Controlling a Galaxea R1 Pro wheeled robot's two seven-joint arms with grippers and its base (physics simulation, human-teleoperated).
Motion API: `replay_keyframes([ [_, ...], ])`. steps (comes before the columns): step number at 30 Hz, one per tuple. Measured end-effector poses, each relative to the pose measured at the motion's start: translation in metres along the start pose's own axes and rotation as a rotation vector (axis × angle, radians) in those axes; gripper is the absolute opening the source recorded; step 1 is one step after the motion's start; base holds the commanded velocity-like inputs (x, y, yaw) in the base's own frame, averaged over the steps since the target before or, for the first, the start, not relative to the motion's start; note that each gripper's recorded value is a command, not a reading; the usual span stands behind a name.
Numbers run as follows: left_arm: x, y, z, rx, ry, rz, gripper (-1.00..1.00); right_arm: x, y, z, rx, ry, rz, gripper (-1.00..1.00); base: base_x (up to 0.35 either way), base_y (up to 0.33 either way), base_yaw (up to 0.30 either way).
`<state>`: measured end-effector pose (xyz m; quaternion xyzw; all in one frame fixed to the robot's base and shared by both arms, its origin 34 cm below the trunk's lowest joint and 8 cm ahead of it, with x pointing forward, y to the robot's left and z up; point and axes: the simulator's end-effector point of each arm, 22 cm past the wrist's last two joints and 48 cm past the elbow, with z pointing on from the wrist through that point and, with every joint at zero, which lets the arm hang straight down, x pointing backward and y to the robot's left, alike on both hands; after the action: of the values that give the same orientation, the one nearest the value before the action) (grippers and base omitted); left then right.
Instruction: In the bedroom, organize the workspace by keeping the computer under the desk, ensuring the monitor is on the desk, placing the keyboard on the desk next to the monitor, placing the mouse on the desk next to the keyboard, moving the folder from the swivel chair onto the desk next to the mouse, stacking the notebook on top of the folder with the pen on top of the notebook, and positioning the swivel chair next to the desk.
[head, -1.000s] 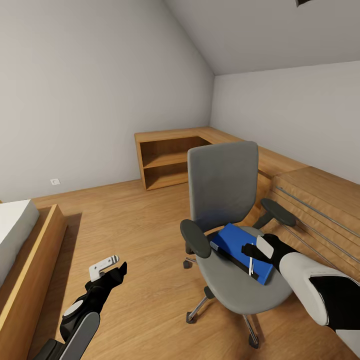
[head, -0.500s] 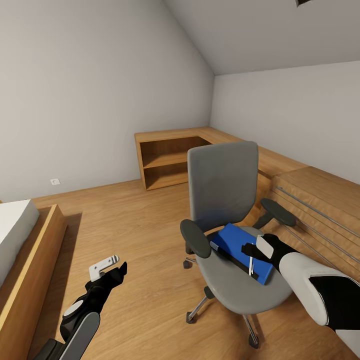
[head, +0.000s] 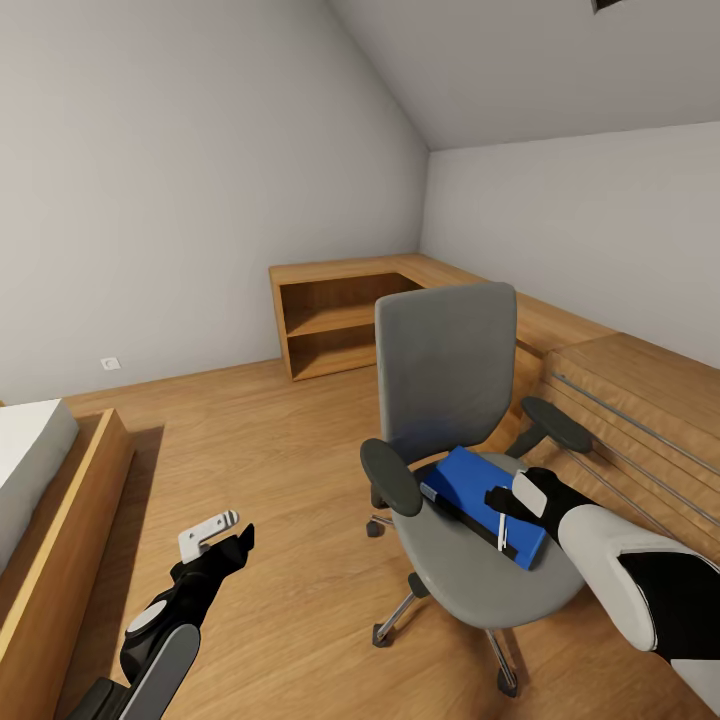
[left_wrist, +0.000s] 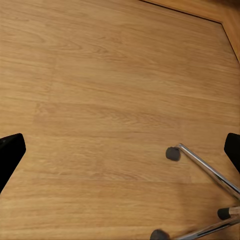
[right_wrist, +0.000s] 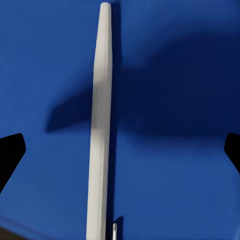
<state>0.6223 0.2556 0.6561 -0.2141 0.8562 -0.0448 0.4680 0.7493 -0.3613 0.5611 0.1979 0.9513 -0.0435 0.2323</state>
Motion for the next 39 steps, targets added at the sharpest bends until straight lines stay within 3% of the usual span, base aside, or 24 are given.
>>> replay_keyframes([
  [36,0.010,0.004,0.005,0.000,-0.001,0.001,1.00,0.006,-0.001,0.009,0.007,-0.006,-0.018,1.00,0.000,0.000,0.000],
  [37,0.010,0.004,0.005,0.000,-0.001,0.001,1.00,0.006,-0.001,0.009,0.007,-0.006,-0.018,-1.00,0.000,0.000,0.000],
  [39,0.010,0.004,0.005,0.000,-0.001,0.000,1.00,0.006,-0.001,0.009,0.007,-0.006,-0.019,-1.00,0.000,0.000,0.000],
])
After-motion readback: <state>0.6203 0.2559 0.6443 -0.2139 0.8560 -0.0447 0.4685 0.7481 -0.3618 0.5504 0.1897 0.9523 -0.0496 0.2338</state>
